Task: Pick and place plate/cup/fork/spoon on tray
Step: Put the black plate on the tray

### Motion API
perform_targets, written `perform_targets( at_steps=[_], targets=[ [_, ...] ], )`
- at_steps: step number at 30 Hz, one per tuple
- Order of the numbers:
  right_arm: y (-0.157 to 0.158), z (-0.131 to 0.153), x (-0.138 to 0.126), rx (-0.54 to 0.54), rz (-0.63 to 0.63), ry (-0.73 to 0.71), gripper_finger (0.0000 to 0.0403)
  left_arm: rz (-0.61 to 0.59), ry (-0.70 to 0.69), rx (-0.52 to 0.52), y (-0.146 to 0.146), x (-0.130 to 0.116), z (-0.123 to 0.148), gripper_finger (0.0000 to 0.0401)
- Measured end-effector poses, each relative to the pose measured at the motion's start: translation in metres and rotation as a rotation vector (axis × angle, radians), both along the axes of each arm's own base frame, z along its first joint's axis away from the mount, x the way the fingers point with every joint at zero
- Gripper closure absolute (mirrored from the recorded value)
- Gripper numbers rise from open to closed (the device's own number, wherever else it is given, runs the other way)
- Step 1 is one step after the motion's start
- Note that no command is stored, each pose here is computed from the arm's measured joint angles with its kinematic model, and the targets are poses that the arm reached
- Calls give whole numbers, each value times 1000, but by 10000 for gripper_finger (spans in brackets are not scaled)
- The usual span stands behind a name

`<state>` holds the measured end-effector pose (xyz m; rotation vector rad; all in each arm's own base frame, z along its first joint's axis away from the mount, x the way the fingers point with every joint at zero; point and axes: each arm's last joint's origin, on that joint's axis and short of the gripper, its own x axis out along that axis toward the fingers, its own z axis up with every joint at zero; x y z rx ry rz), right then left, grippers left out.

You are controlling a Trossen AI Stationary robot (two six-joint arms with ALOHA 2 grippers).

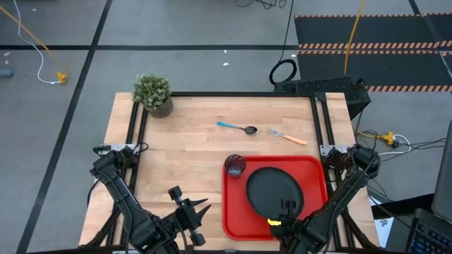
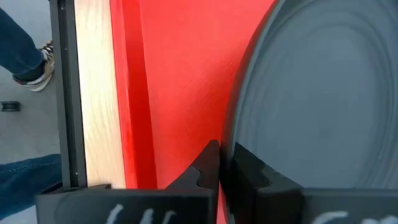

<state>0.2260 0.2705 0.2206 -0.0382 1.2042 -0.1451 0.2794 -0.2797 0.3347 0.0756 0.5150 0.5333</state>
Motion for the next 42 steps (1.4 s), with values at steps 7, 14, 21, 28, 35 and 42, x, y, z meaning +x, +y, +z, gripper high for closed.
perform_targets(
  at_steps=[7,14,21,28,35,42],
  targets=[
    [2,-5,3,27,35,-28,394,0,-2,-2,0,0,0,306],
    [-3,-25,4,48,42,-22,393,-5,8,-7,0,0,0,306],
    [-2,-30,6,73,43,-32,367,-6,12,-10,0,0,0,306],
    [-3,-32,6,75,41,-35,310,-5,11,-11,0,0,0,306],
    [-3,-31,6,73,59,-38,280,-4,10,-12,0,0,0,306],
    [-10,-9,2,68,112,-99,278,-4,11,-11,0,0,0,306]
  ],
)
